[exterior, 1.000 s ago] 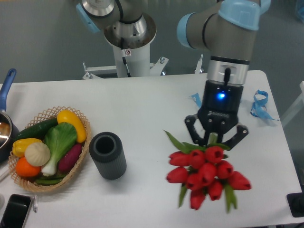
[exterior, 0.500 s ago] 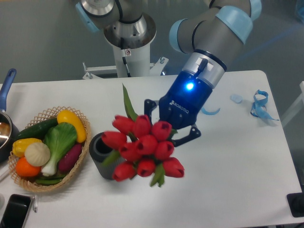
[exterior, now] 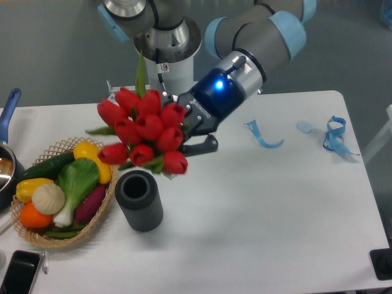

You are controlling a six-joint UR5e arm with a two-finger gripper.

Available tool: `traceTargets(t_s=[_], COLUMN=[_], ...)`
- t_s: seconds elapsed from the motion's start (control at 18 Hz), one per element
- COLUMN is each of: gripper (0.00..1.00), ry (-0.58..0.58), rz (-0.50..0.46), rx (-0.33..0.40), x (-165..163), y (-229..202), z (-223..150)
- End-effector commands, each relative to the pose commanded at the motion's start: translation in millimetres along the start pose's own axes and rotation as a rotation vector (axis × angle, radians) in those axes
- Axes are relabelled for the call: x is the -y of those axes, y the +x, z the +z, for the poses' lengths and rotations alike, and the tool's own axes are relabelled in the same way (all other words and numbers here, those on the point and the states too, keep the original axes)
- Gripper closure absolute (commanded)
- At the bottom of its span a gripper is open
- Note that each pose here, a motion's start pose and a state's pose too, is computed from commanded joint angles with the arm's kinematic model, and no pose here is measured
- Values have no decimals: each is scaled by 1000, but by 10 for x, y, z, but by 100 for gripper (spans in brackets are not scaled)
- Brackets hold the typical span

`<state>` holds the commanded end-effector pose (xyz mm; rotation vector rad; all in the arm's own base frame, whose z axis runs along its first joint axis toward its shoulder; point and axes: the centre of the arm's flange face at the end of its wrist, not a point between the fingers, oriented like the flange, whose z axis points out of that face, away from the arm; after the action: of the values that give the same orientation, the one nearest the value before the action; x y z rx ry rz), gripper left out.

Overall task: Insert the flowers into the vase
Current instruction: 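Carry the tulip bunch over the dark grey vase, then lower the tulip stems down into the vase opening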

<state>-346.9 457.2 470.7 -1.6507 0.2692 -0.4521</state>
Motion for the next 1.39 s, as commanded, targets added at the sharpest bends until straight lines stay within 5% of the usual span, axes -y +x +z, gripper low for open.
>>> traceTargets(t_s=[0.44, 1.39], gripper=[75, 75], ry=[70, 86], rz=[78, 76], rx=[-81, -96], x=[-109, -533], y=[30, 14], z=[173, 237])
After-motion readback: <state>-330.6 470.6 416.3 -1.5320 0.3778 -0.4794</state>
